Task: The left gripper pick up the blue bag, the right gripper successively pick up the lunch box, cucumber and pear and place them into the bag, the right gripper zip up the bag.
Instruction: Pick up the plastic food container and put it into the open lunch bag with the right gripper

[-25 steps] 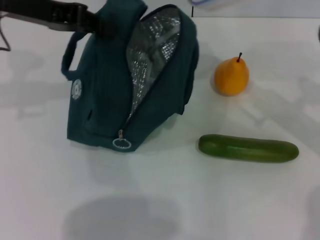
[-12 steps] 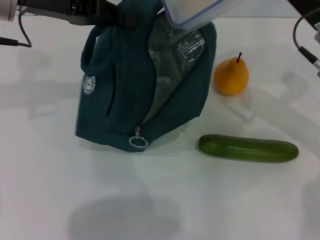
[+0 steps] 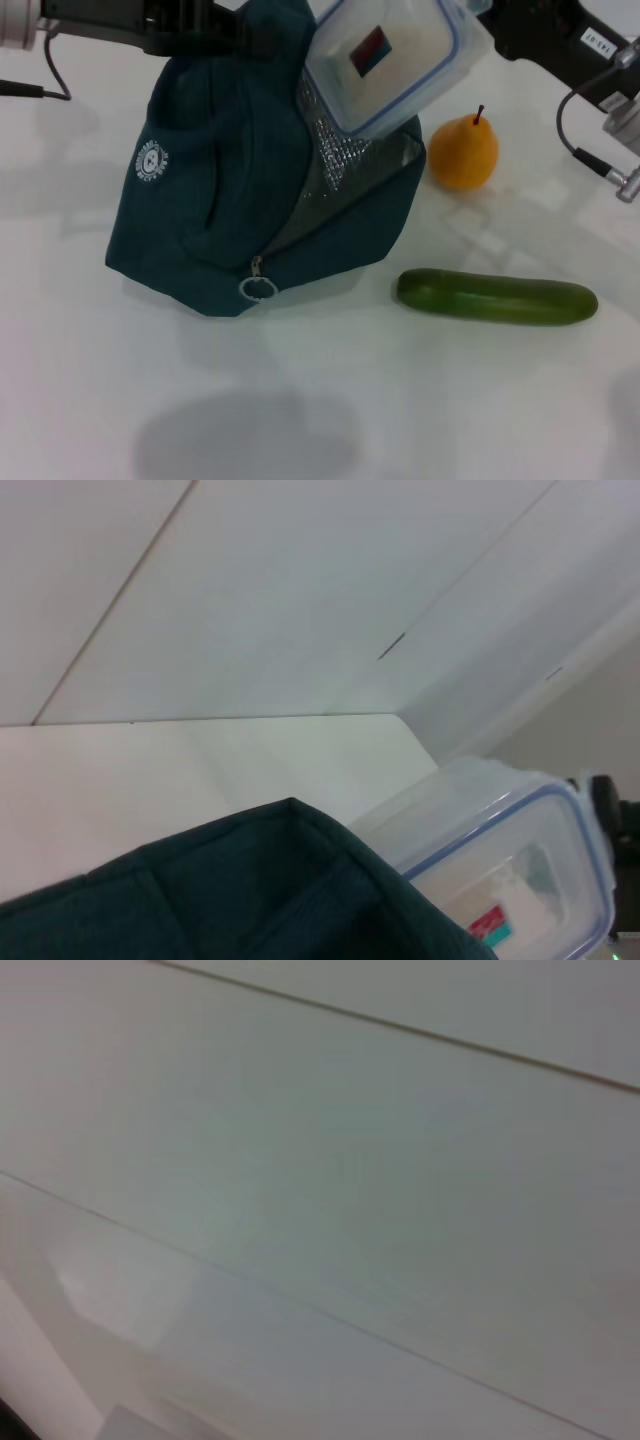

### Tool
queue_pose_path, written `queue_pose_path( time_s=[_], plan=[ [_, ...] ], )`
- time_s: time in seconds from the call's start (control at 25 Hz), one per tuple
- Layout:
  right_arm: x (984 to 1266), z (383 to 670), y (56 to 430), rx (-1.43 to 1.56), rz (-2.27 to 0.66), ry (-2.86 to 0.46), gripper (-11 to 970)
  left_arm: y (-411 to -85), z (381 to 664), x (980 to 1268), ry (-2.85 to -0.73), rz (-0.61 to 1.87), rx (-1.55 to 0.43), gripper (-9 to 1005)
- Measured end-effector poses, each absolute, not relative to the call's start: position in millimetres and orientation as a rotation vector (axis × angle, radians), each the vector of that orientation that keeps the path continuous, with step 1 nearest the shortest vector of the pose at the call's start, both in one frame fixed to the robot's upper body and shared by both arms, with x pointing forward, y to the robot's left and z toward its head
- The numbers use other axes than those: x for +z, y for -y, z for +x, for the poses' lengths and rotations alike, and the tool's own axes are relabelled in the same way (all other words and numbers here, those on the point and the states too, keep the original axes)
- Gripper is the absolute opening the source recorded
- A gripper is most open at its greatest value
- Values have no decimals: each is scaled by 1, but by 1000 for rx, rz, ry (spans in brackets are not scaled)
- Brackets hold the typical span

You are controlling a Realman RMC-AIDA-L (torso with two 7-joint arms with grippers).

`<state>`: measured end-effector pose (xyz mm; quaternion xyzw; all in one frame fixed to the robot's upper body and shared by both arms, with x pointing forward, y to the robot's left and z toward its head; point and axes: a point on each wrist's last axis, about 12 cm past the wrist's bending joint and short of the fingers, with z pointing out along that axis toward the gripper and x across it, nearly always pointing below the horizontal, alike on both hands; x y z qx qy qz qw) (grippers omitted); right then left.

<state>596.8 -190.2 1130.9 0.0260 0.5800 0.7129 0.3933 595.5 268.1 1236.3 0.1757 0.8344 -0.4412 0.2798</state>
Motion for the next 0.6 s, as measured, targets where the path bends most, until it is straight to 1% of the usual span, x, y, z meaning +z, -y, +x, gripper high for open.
queue_pose_path(
  time_s=[0.36,0.6],
  plan=[
    [1128,597,184,1794,23,-1537,103,-264,594,1234,-2224,487,-1206,45],
    [1133,599,183,1798,-3,-1521,105,-263,594,1232,-2220,487,-1220,45]
  ],
)
